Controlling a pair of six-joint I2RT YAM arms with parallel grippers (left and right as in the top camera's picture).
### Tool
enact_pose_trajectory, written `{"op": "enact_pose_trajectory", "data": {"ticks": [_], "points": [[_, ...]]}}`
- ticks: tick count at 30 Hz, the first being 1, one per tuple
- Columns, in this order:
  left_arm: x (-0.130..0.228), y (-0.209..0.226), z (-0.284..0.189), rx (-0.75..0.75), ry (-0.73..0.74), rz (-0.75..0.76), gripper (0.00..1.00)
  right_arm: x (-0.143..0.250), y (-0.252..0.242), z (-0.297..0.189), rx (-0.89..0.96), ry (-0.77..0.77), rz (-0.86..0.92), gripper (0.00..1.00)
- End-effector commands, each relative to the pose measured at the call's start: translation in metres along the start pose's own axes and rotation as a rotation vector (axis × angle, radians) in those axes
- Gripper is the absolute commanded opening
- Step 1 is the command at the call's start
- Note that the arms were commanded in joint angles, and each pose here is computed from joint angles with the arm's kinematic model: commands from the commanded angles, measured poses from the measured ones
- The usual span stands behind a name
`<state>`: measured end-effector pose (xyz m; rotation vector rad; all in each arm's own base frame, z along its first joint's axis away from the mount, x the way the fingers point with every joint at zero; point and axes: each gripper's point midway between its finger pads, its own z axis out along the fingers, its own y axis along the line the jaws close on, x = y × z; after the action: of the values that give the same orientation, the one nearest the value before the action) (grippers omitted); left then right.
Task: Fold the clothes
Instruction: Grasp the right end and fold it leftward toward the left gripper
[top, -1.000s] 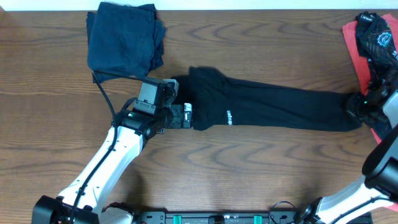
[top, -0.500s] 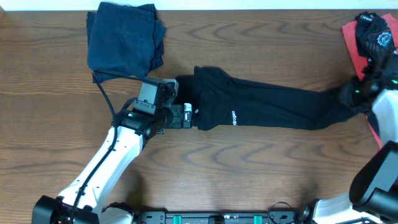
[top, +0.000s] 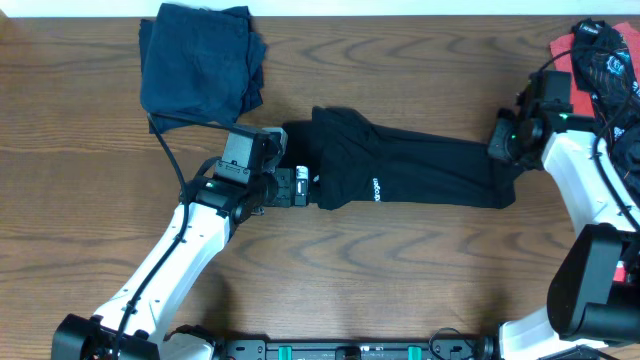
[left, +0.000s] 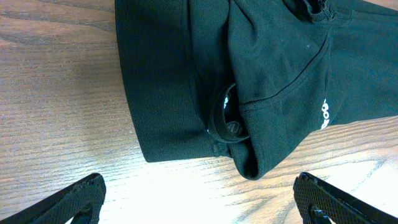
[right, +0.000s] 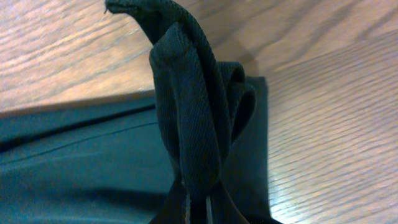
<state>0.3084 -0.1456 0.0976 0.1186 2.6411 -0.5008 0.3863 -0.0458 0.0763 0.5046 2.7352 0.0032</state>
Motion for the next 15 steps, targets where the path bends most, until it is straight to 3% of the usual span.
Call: {"op": "enact_pose_trajectory", "data": {"ticks": [1, 13, 15], "points": [[-0.001, -0.001, -0.001, 0.007, 0.003, 0.005, 0.98, 0.008, 0.011, 0.003, 0.009, 0.02, -0.001, 0.01], [0.002, 0.0, 0.0, 0.004, 0.013, 0.002, 0.98, 0.039, 0.039, 0.018, -0.01, 0.123, -0.074, 0.01], [0.002, 0.0, 0.0, 0.003, 0.015, 0.002, 0.98, 0.041, 0.043, 0.019, -0.016, 0.127, -0.083, 0.09]]}}
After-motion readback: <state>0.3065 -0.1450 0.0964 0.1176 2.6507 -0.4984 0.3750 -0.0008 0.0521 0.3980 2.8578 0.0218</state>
